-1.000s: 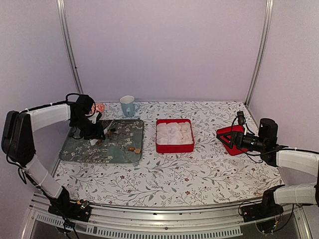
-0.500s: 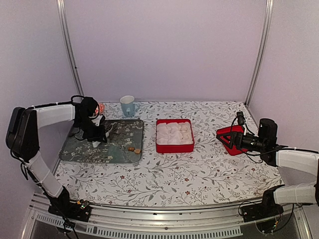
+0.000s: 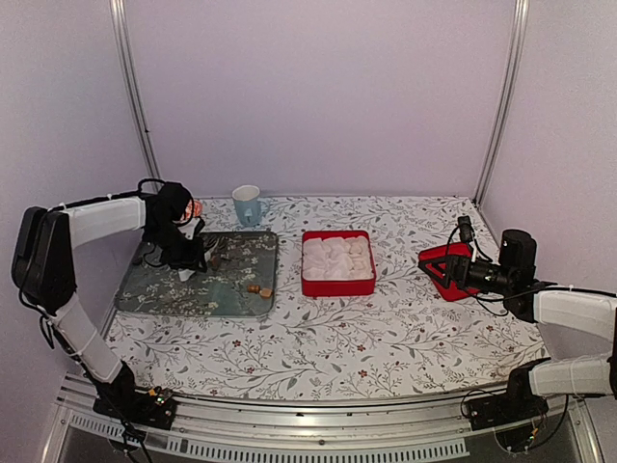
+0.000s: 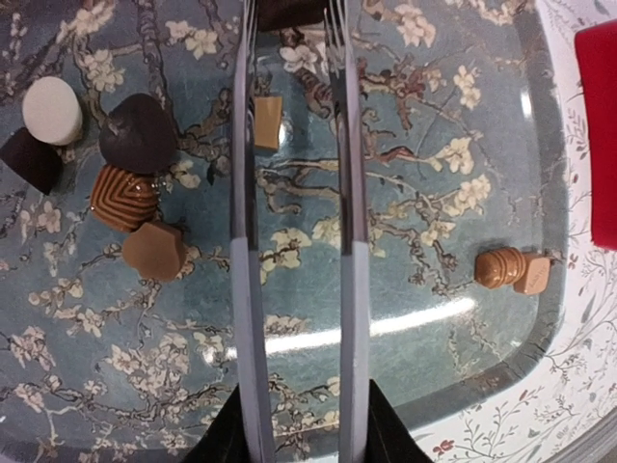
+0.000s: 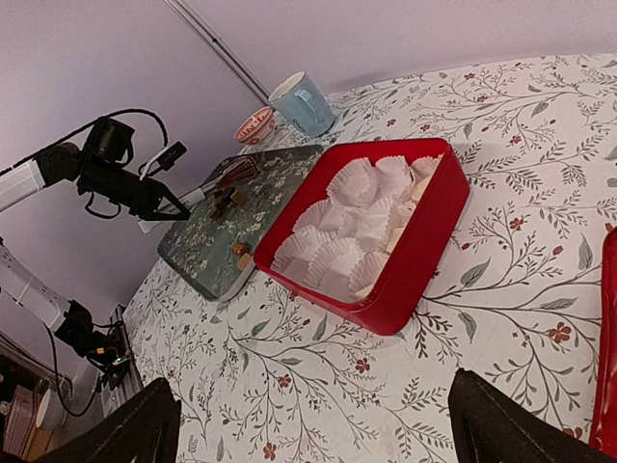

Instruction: Pack the chocolate

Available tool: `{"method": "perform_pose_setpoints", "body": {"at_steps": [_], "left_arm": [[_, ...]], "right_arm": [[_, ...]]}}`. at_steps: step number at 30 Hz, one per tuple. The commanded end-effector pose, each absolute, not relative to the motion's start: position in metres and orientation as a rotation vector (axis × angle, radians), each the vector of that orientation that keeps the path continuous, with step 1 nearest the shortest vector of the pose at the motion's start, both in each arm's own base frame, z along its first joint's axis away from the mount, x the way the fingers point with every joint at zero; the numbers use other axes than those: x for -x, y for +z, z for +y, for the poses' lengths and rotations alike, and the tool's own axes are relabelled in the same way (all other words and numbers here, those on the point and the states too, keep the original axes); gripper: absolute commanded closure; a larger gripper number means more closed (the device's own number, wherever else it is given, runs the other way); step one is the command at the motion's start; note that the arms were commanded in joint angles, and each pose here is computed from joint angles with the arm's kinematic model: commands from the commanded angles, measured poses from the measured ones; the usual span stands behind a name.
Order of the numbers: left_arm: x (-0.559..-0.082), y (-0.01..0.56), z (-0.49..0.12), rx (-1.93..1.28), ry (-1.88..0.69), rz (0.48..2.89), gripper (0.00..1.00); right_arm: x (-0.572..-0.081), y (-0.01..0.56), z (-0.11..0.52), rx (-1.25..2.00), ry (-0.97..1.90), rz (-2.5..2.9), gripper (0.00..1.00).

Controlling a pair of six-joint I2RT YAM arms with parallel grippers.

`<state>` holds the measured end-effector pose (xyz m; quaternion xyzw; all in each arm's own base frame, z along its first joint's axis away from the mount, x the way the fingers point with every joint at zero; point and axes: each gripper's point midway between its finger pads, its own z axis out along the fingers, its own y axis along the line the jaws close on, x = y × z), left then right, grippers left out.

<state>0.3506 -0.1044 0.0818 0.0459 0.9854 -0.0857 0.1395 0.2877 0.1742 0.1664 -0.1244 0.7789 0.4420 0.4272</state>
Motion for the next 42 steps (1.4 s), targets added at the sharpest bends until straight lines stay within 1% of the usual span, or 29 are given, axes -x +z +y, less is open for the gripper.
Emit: {"method": "perform_pose_setpoints", "body": {"at_steps": [1,5,11,16,22,27,33,42], "left_arm": [[-0.359,0.123,-0.124,-0.199,-0.307,2.728,0.79],[-0.36,0.146,-0.153,-0.285,-0.358,2.663,0.79],[-0.363,0.188,-0.217,-0.443,-0.469,2.531,0.79],[-0.366,0.196,-0.27,-0.546,-0.552,2.49,0.79],[-0.363,0.179,-0.331,-0.663,-0.637,2.482,0.79],[-0.363,0.157,-0.362,-0.711,-0.664,2.505,0.79],[-0.366,0.116,-0.379,-0.736,-0.666,2.573,0.8],[-0.373,0.092,-0.38,-0.715,-0.608,2.623,0.8]], "right_arm": [[-0.294,0.178,0.173,0.322,1.09,1.913,0.01],[-0.294,0.179,0.173,0.323,1.091,1.911,0.01],[-0.293,0.178,0.173,0.321,1.088,1.912,0.01],[-0.293,0.179,0.172,0.317,1.086,1.91,0.01],[-0.293,0.18,0.171,0.316,1.076,1.905,0.01],[-0.293,0.179,0.171,0.317,1.077,1.909,0.01],[-0.292,0.178,0.171,0.315,1.076,1.91,0.01],[-0.292,0.177,0.17,0.31,1.073,1.913,0.01]]}}
